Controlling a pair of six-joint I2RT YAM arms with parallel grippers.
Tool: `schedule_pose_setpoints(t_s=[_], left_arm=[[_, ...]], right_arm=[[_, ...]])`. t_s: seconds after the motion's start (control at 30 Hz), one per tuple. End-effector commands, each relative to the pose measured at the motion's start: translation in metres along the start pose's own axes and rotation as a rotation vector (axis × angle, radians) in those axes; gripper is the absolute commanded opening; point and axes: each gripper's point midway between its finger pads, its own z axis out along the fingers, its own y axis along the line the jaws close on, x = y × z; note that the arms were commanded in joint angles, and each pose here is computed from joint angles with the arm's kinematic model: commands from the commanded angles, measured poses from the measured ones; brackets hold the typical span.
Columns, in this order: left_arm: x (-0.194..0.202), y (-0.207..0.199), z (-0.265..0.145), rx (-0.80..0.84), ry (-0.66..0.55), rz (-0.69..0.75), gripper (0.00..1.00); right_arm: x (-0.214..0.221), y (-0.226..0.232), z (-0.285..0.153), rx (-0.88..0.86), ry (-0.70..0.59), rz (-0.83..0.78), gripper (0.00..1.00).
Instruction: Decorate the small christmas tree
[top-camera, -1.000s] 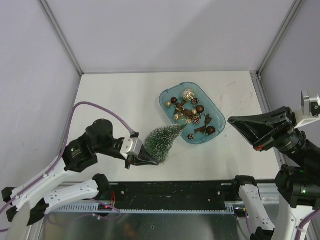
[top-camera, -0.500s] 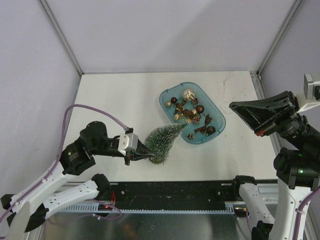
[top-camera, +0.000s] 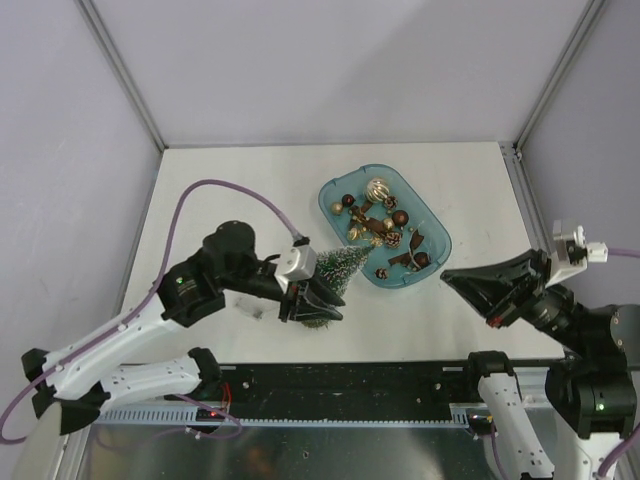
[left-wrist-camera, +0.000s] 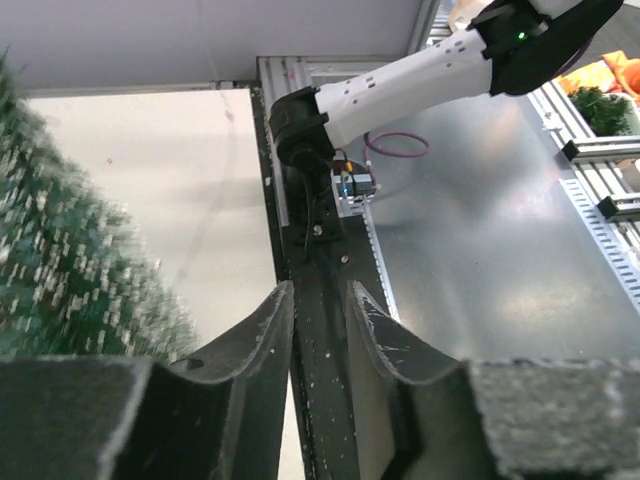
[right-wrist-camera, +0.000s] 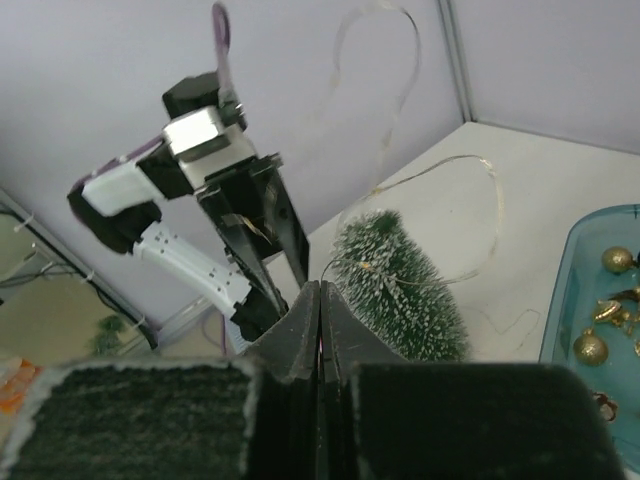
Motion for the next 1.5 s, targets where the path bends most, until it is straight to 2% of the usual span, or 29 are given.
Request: schedule_pose_setpoints(t_s=[0.0, 0.2, 0.47, 0.67, 0.83, 0.9, 1.03, 1.1, 1.13, 1.3, 1.33, 1.47], left_arm=[[-0.033, -0.001, 0.019, 0.023, -0.047, 0.075, 0.36], [-0.036, 0.002, 0.048, 0.039, 0.003, 0.147, 0.45], [0.015, -0.021, 0.086, 0.125, 0.153, 0.227, 0.53], [0.022, 0.006, 0.097, -0.017, 0.193, 0.277, 0.6], [0.007, 0.033, 0.1, -0.176, 0.156, 0.284, 0.62], [0.004, 0.024, 0.101, -0.132, 0.141, 0.278, 0.61], [0.023, -0.004, 0.098, 0.007, 0.167, 0.25, 0.62], [0.03, -0.008, 0.097, 0.03, 0.179, 0.244, 0.59], [0.033, -0.01, 0.097, 0.045, 0.183, 0.244, 0.53], [0.043, -0.037, 0.09, 0.198, 0.217, 0.229, 0.12], [0.043, -0.044, 0.087, 0.229, 0.219, 0.228, 0.07], [0.033, -0.052, 0.073, 0.262, 0.21, 0.242, 0.01]], right_arm=[[0.016, 0.024, -0.015, -0.066, 0.041, -0.035, 0.0], [0.025, 0.052, -0.027, -0.185, 0.085, -0.078, 0.0], [0.02, 0.076, -0.034, -0.277, 0.083, -0.1, 0.0], [0.015, 0.08, -0.034, -0.303, 0.079, -0.105, 0.0], [0.014, 0.082, -0.034, -0.309, 0.075, -0.113, 0.0], [0.015, 0.081, -0.034, -0.306, 0.074, -0.117, 0.0], [0.014, 0.078, -0.033, -0.297, 0.074, -0.117, 0.0], [0.012, 0.079, -0.033, -0.299, 0.072, -0.119, 0.0], [0.01, 0.079, -0.032, -0.3, 0.069, -0.123, 0.0], [-0.003, 0.08, -0.025, -0.317, 0.045, -0.139, 0.0], [-0.008, 0.08, -0.023, -0.326, 0.038, -0.15, 0.0], [-0.023, 0.071, -0.009, -0.331, 0.022, -0.176, 0.0]])
